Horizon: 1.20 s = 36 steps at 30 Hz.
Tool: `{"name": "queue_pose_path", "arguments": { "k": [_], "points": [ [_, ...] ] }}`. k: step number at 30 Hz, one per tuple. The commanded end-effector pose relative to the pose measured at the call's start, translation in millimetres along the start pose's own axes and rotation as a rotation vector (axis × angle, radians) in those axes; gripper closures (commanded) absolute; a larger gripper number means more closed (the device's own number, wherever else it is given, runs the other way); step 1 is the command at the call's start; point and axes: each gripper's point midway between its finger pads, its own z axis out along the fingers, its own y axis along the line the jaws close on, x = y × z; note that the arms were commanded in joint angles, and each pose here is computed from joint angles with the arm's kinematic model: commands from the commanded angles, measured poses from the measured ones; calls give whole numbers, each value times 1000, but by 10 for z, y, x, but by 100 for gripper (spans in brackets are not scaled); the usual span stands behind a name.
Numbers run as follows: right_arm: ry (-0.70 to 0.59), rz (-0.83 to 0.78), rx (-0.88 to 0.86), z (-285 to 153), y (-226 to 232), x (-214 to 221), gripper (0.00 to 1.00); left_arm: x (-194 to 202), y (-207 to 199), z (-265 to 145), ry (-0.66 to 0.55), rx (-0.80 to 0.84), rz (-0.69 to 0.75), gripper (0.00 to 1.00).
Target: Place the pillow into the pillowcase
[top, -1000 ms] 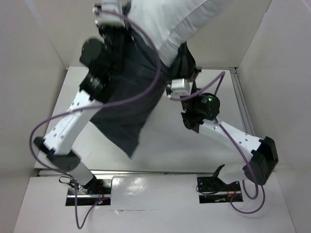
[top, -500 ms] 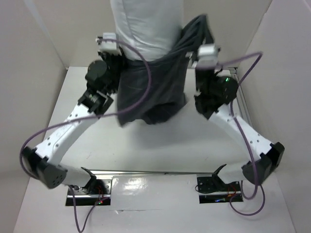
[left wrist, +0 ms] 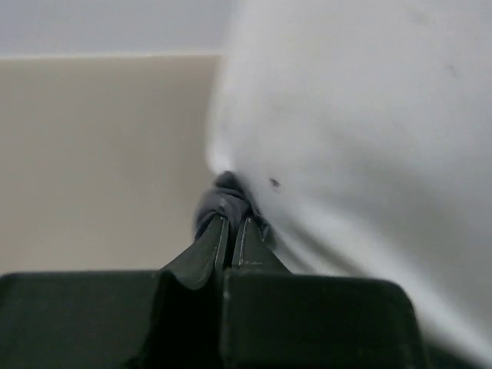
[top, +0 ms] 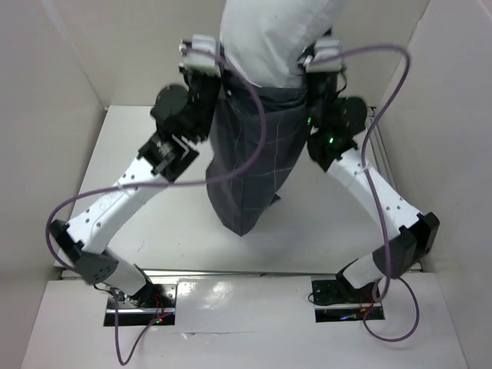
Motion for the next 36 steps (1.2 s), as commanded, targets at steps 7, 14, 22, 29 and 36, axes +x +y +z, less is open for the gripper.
{"name": "queue_pose_path", "arguments": {
  "k": [7,14,22,29,36],
  "points": [
    [-27,79,186,194,-546,-292,100,-850,210,-381,-298,37,-130,100],
    [-120,181,77,-265,-159,-707,100,-387,415,244,24,-41,-64,100],
    [-225,53,26,-443,-5,-1274,100,-645,668,382,-20,-129,-50,100],
    [-167,37,170,-146,-421,-1271,100,-889,837,-114,-124,-207,-4,100],
    [51,14,142,318,-239,-790,100,-1071,197,-110,-153,28,-76,100]
  ]
}}
